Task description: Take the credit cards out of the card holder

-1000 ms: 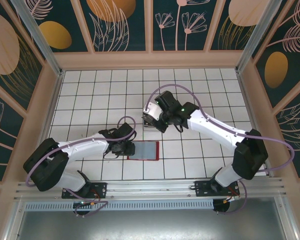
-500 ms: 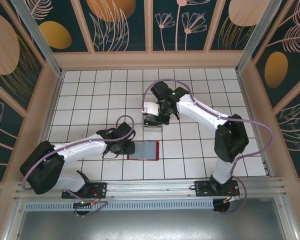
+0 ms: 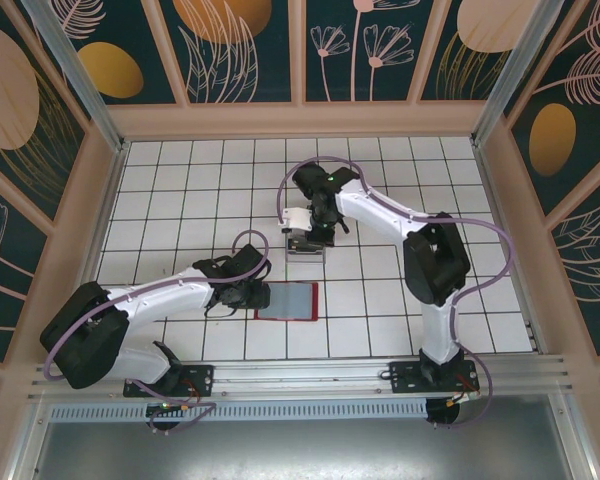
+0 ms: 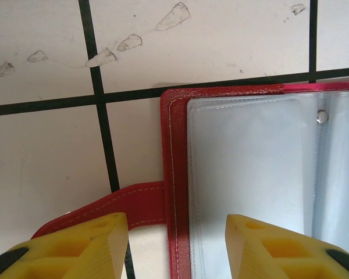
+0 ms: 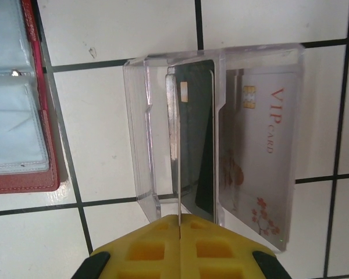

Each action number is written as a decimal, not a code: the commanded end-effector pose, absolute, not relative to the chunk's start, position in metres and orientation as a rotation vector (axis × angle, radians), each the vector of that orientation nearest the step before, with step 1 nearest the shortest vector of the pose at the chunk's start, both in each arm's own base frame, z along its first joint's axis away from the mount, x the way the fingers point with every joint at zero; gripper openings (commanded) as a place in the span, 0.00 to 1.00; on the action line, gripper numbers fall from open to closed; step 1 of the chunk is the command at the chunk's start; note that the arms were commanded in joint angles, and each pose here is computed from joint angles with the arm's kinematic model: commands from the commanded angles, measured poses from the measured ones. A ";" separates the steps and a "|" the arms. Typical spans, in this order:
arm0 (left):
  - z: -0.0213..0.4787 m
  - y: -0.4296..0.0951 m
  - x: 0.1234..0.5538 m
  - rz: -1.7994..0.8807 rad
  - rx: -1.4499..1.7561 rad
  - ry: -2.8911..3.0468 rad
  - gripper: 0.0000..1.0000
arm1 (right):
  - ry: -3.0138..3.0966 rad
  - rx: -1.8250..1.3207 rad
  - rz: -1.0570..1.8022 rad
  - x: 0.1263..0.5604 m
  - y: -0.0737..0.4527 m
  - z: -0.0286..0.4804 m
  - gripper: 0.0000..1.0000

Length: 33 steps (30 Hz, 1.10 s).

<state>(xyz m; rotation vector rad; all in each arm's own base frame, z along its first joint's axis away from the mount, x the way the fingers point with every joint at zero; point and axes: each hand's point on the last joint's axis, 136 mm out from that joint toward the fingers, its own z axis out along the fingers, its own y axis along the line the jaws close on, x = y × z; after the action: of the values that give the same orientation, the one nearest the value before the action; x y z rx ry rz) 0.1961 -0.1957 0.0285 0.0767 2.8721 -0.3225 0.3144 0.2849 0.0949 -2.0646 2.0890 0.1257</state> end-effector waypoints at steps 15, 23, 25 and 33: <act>0.030 -0.189 0.194 -0.282 0.096 2.882 0.48 | 2.065 -2.044 0.116 0.330 0.295 0.102 0.29; 0.036 -0.186 0.202 -0.233 0.088 2.847 0.49 | 2.000 -1.843 -0.016 0.354 0.294 0.132 0.33; 0.039 -0.183 0.209 -0.205 0.077 2.825 0.53 | 1.998 -1.760 -0.011 0.358 0.293 0.142 0.35; 0.054 -0.158 0.240 -0.082 0.025 2.747 0.93 | 2.039 -1.363 0.020 0.366 0.261 0.170 0.69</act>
<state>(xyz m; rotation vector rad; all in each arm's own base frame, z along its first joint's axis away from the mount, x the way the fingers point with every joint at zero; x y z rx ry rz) 0.2250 -0.1720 0.0411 0.0272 2.7967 -0.1738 0.3526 0.2691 0.1478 -1.5744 2.0442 0.0155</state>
